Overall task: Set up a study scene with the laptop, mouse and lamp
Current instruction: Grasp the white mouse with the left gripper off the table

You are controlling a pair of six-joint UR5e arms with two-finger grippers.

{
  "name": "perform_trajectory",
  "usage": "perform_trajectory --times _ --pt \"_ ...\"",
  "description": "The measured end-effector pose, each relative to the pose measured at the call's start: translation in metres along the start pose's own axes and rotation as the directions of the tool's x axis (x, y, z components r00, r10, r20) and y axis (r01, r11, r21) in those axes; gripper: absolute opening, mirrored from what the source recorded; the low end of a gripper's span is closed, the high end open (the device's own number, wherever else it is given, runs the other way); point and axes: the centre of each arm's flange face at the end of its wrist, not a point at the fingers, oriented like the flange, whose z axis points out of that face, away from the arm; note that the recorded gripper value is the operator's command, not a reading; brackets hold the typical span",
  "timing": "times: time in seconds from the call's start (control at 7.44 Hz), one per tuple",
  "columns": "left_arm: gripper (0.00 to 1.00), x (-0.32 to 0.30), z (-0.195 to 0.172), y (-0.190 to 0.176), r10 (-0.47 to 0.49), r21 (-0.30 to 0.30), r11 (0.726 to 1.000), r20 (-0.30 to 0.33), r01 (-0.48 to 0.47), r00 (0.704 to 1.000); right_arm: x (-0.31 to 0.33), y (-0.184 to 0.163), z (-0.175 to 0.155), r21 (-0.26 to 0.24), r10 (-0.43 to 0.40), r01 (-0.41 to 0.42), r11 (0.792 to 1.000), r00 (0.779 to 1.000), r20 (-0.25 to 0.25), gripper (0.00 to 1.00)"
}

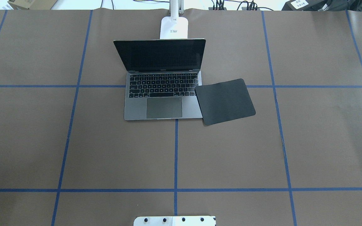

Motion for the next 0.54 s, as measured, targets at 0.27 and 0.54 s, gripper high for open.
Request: perform_trajectory --times 0.27,0.54 --pt "0.61 -0.0002 0.0014 -0.0001 0.003 0.0 1.0 0.004 -0.003 1.0 -0.0001 -0.0001 -0.0001 0.0 0.0 0.0 1.0 1.0 0.0 1.0" --pt "0.4 -0.0001 0.0016 -0.0002 0.003 0.001 1.0 0.004 -0.003 1.0 -0.0006 -0.0011 -0.0007 0.002 -0.002 0.002 1.0 1.0 0.0 1.0"
